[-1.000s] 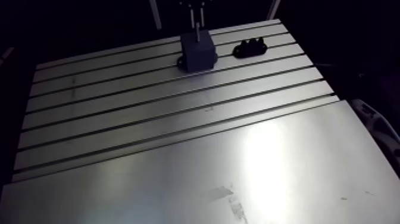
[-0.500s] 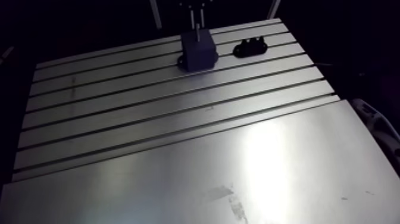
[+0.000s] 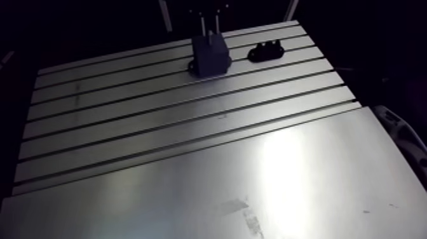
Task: Pick up the M10 bolt and insert it into the hole until fully seated.
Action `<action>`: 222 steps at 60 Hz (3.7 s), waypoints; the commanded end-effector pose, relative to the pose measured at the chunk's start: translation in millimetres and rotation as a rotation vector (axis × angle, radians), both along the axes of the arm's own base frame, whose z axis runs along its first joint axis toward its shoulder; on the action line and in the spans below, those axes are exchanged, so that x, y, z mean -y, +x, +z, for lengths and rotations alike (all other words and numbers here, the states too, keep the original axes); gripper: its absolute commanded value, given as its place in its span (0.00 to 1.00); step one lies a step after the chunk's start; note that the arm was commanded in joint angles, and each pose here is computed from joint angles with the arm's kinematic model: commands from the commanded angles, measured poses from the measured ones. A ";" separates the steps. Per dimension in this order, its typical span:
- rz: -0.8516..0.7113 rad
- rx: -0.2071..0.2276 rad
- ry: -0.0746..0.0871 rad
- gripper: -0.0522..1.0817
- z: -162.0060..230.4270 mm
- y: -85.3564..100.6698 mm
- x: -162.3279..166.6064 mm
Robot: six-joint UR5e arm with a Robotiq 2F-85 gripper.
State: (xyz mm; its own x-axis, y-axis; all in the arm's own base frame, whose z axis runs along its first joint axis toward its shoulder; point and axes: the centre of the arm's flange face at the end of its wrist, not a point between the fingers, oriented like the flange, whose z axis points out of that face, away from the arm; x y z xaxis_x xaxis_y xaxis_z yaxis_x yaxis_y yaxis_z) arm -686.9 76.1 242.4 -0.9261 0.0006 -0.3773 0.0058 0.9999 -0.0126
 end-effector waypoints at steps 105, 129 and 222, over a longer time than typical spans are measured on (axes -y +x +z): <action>-0.042 -0.447 0.012 0.05 242.4 111.1 54.7; -0.033 -0.467 0.002 0.05 266.8 119.2 77.3; 0.040 -0.405 0.022 0.05 270.3 127.9 152.0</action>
State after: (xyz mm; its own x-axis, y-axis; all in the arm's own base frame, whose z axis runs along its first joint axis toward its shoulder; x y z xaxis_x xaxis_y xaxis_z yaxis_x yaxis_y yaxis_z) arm -559.3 -75.1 513.3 -0.9993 -0.0330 0.0203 -0.0327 0.9993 0.0155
